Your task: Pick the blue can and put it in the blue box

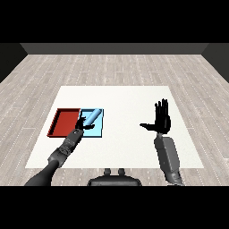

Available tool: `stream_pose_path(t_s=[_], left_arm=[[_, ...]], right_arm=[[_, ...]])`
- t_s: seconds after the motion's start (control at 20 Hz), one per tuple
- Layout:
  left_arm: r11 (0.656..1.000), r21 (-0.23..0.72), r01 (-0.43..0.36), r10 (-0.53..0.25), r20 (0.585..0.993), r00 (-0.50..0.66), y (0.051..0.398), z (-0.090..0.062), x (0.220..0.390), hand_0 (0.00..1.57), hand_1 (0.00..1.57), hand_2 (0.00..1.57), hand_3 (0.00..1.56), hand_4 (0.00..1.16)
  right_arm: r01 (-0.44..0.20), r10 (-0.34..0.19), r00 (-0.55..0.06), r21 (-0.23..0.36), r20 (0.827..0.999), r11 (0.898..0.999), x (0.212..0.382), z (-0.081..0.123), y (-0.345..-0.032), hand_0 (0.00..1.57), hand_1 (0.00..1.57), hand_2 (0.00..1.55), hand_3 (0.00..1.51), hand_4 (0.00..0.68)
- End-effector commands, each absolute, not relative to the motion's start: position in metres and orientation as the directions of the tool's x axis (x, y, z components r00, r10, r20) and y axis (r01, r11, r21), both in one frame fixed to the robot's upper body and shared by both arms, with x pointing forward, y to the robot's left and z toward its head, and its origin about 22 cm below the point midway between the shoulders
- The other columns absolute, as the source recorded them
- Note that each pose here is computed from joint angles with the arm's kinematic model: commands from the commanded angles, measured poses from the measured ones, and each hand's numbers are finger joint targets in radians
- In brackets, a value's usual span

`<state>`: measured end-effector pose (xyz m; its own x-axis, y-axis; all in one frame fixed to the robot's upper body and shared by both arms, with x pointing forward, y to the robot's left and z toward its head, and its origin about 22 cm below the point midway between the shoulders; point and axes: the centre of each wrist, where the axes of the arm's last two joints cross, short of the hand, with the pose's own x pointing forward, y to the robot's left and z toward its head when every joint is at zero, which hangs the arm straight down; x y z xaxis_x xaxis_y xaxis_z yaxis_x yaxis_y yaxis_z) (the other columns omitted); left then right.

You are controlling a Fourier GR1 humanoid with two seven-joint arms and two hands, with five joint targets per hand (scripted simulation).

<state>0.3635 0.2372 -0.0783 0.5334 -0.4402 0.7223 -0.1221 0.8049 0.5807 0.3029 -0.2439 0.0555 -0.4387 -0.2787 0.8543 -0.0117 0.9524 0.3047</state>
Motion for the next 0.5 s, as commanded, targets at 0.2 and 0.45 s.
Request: stream_pose_path(t_s=[0.2,0.45], left_arm=[[0.758,0.564,-0.327,-0.394,0.797,0.458,0.245,-0.083,0.357,0.00,0.00,0.00,0.00,0.00],[0.775,0.439,-0.454,-0.392,0.898,0.200,0.218,-0.062,0.375,0.00,0.00,0.00,0.00,0.00]], right_arm=[[-0.043,-0.315,-0.433,0.330,0.844,0.943,0.320,0.063,-0.225,0.00,0.00,0.00,0.00,0.000],[-0.071,-0.336,-0.452,0.342,0.826,0.937,0.300,0.064,-0.242,0.00,0.00,0.00,0.00,0.000]])
